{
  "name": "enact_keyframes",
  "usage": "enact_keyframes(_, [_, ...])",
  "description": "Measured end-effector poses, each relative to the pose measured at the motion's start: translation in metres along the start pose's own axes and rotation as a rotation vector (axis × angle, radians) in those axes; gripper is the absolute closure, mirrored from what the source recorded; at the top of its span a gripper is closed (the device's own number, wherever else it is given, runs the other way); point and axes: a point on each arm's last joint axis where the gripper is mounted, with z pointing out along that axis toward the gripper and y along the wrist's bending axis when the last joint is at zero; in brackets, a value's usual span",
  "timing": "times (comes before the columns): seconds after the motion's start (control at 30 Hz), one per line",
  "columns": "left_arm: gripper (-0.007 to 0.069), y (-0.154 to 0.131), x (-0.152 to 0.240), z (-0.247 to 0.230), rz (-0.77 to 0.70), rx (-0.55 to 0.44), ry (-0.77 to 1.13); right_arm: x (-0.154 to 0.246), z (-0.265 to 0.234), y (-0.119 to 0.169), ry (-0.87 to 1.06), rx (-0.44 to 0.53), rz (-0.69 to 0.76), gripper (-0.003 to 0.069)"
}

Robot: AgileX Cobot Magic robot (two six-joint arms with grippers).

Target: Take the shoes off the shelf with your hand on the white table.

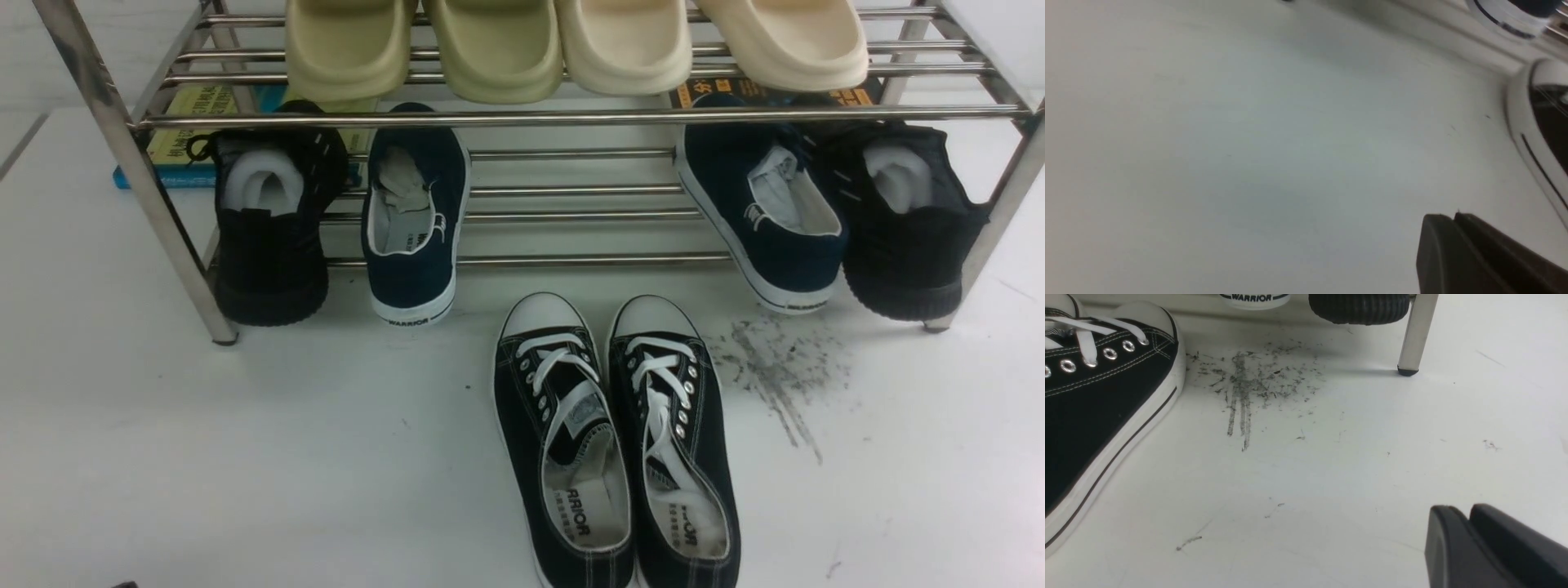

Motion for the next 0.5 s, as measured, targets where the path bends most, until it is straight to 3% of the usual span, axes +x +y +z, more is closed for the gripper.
enact_keyframes(0.3, [0.0561, 0.011, -0.001, -0.006, -0.016, -0.147, -0.105, 0.000, 0.000, 0.000, 0.000, 0.000, 0.000, 0.0565])
enact_keyframes(0.5, [0.0561, 0.012, 0.000, -0.006, 0.041, -0.165, -0.094, 0.000, 0.000, 0.000, 0.000, 0.000, 0.000, 0.0558])
